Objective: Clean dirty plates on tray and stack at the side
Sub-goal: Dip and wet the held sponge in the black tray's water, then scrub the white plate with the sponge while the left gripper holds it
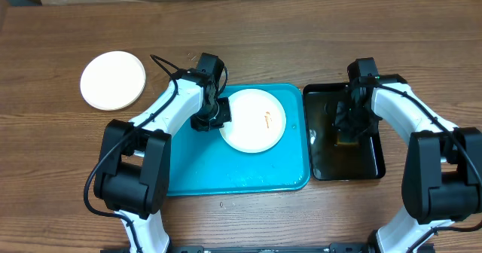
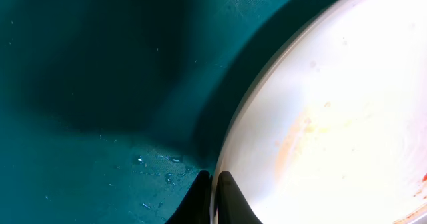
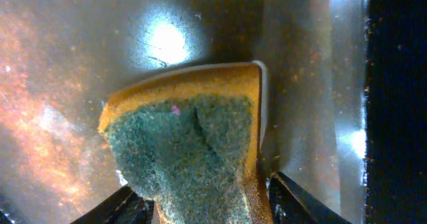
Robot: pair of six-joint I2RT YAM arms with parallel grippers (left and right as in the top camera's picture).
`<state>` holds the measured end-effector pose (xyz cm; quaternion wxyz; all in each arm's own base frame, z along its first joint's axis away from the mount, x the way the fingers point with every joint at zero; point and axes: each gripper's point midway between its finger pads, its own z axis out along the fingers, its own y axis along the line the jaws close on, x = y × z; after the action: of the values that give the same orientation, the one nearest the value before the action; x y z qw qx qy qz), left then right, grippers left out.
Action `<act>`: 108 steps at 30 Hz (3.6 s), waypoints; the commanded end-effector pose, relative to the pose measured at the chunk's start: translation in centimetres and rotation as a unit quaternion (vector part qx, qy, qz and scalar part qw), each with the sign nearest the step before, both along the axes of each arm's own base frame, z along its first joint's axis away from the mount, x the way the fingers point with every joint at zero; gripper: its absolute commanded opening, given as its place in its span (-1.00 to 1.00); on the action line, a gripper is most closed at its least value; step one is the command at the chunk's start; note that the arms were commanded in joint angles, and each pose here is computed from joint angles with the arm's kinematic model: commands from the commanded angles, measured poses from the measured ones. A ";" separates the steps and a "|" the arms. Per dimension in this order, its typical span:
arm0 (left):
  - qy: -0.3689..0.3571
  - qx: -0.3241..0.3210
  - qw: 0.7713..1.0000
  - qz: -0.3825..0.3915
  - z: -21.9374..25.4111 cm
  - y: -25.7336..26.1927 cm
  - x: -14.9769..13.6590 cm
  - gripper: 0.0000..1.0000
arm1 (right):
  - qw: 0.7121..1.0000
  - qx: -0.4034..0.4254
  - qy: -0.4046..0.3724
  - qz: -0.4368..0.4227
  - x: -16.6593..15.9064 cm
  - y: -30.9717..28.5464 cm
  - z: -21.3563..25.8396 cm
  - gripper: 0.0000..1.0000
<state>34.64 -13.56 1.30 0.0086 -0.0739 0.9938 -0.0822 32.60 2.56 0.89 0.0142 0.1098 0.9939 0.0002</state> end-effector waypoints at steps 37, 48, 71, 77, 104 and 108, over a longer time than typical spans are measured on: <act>-0.005 -0.021 1.000 -0.002 0.2 -0.6 0.7 -0.92 | 0.997 -0.054 -0.057 0.001 2.1 0.4 8.7 -0.92; -0.004 -0.021 1.000 -0.001 0.2 -0.6 0.7 -0.92 | 0.997 0.048 -0.052 0.012 1.7 4.1 9.9 -0.92; 0.016 -0.055 0.998 0.025 0.5 -1.9 0.1 -0.91 | 0.963 -0.073 -0.177 0.189 4.9 17.4 9.2 -0.92; 0.016 -0.055 0.998 0.025 0.5 -1.9 0.1 -0.91 | 0.970 -0.086 -0.145 0.176 5.0 17.1 5.9 -0.92; 0.014 -0.055 0.998 0.023 0.5 -1.9 0.2 -0.90 | 0.970 0.159 0.033 0.181 -0.7 25.4 -1.8 -0.92; 0.014 -0.055 0.998 0.023 0.5 -1.9 0.2 -0.90 | 0.948 0.248 0.032 0.197 0.2 27.3 0.6 -0.92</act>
<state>34.39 -14.78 1.53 -0.0079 -0.0955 0.9879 -0.1219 34.25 26.83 1.10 0.0145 -0.0602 0.9880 0.1414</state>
